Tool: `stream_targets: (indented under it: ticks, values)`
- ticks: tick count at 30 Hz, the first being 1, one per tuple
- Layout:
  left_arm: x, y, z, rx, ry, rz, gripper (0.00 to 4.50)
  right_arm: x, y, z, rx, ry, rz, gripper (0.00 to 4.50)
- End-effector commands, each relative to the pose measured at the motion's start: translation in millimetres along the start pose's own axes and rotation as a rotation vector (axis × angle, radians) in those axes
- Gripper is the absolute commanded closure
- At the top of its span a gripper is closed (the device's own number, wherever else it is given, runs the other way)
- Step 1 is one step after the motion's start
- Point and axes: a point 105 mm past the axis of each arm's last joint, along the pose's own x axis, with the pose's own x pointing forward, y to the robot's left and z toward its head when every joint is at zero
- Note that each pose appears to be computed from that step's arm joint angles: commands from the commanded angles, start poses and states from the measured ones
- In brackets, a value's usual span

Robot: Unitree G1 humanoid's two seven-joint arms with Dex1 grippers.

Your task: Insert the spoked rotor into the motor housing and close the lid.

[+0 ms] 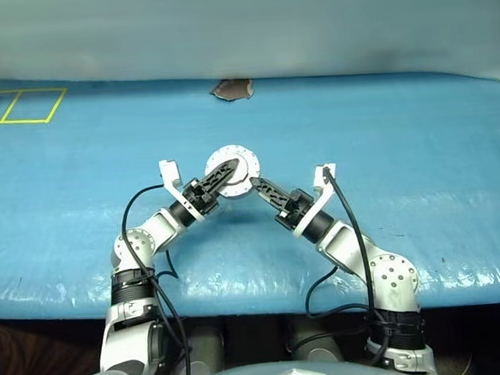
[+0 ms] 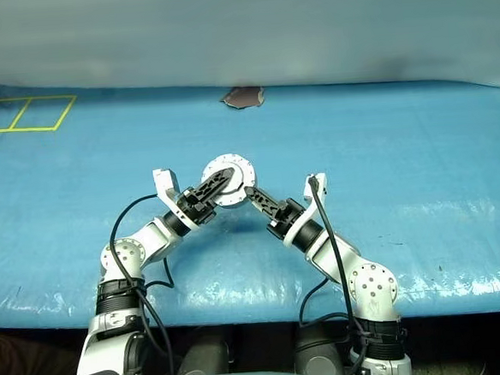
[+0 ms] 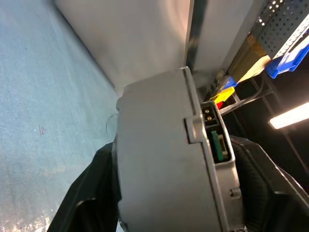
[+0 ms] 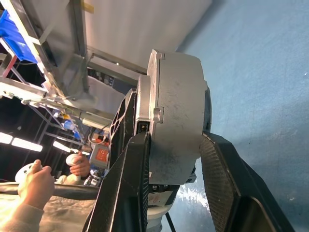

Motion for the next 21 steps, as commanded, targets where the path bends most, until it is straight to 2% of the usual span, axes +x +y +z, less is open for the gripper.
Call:
stream_targets:
  ticks: [1,6,14,17,21]
  values:
    - [3,-5,5,0.032,-0.010,-0.010,1.73,1,28,11,-0.044,-0.048,0.113,3.26]
    - [2,-3,5,0.018,-0.006,0.012,1.74,1,27,11,-0.055,-0.047,0.120,3.26]
    - [1,3,14,0.039,-0.055,0.057,1.74,1,24,18,-0.131,-0.088,0.076,0.67]
    - [0,9,27,0.078,-0.137,0.111,1.74,1,17,22,-0.133,-0.121,0.036,0.67]
    - [-9,8,59,0.159,-0.316,0.171,1.74,-2,9,26,-0.133,-0.157,-0.009,0.67]
